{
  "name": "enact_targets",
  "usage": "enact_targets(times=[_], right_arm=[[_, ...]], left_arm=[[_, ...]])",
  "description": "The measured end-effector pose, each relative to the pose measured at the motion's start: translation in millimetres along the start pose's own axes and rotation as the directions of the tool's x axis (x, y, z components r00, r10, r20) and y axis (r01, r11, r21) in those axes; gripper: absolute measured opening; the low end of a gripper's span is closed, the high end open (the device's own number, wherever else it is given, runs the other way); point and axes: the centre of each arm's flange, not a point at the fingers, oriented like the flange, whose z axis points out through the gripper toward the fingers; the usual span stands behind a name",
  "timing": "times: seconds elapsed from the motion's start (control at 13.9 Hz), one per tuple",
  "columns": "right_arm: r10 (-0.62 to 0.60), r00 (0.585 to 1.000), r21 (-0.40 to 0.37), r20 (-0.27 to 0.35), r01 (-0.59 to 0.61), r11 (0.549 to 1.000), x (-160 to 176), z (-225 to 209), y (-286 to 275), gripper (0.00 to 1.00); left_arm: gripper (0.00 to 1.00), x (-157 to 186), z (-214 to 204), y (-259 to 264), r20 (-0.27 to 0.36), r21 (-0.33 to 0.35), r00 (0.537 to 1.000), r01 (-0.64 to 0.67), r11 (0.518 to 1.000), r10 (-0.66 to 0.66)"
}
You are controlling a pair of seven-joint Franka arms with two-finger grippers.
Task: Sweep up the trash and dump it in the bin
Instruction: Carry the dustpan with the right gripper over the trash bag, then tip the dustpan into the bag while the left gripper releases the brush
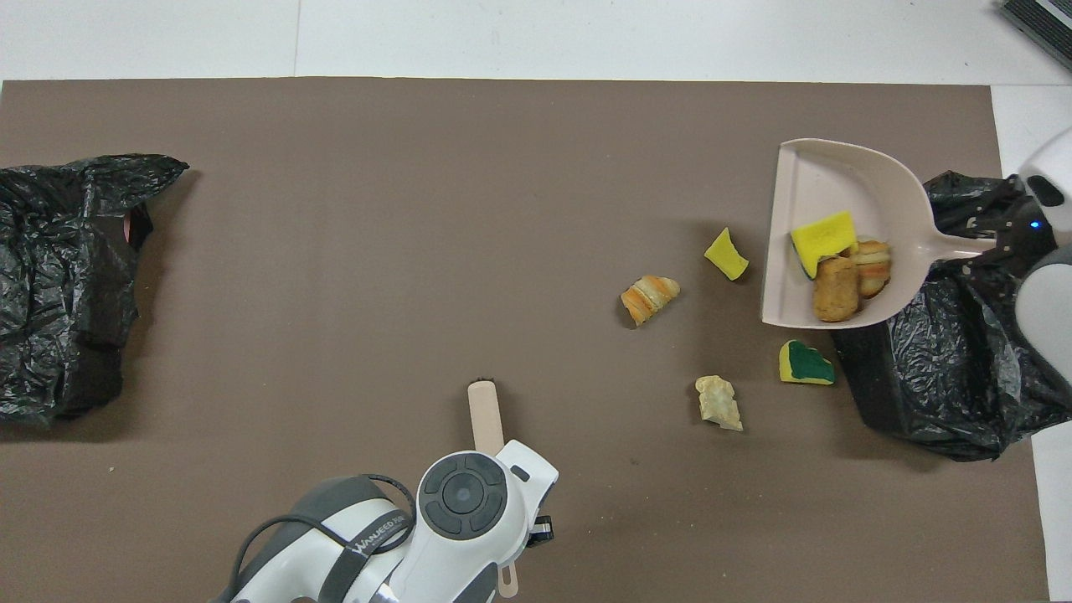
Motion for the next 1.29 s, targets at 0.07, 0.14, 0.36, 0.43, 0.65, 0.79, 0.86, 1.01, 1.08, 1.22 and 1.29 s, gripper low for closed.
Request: enact_targets(times=[0.07,0.14,0.36,0.43,0.65,0.79,0.86,1.01,1.08,1.22,1.29], right_arm=[[0.004,1.0,0.0,0.006,-0.004,1.0,-26,0,-2,0.32],[0.009,1.0,0.001,0.02,-0.009,1.0,-49,-1,-5,0.32],[-0.02,0.989,0.02,0.149,0.017,1.0,-87,-3,-11,0.32],[-0.048,0.977,0.031,0.209,0.042,0.999,-88,-4,-10,0.32],[-0.07,0.915,0.038,0.397,0.06,0.997,-73,-6,-6,0.32],[-0.092,0.863,0.038,0.497,0.085,0.996,-52,-6,-4,0.32],[-0.116,0.831,0.044,0.544,0.11,0.993,-40,-6,-4,0.32],[-0.162,0.757,0.057,0.633,0.163,0.985,-11,-10,-7,0.32],[-0.177,0.722,0.058,0.669,0.187,0.981,4,-13,-9,0.32],[-0.198,0.673,0.063,0.713,0.22,0.974,27,-20,-13,0.32],[-0.205,0.661,0.072,0.722,0.223,0.972,31,-22,-16,0.32]], left_arm=[[0.3,3,-1,-2,0.0,-0.004,1.0,0.009,1.0,-0.009],[0.42,9,-4,-6,0.0,-0.01,1.0,0.023,1.0,-0.023],[0.76,36,-23,-22,-0.001,-0.041,0.997,0.083,0.996,-0.083],[0.89,47,-33,-28,-0.004,-0.055,0.995,0.1,0.994,-0.1],[1.0,87,-66,-56,-0.039,-0.1,0.996,0.082,0.992,-0.086],[1.0,116,-78,-86,-0.069,-0.101,0.997,0.019,0.995,-0.026],[1.0,130,-84,-100,-0.086,-0.094,0.996,-0.001,0.996,-0.007],[1.0,158,-101,-130,-0.121,-0.084,0.992,-0.032,0.996,0.021],[1.0,169,-111,-143,-0.131,-0.07,0.99,-0.055,0.996,0.045],[1.0,188,-139,-171,-0.146,-0.048,0.984,-0.108,0.993,0.1],[1.0,196,-158,-189,-0.152,-0.046,0.979,-0.145,0.988,0.136]])
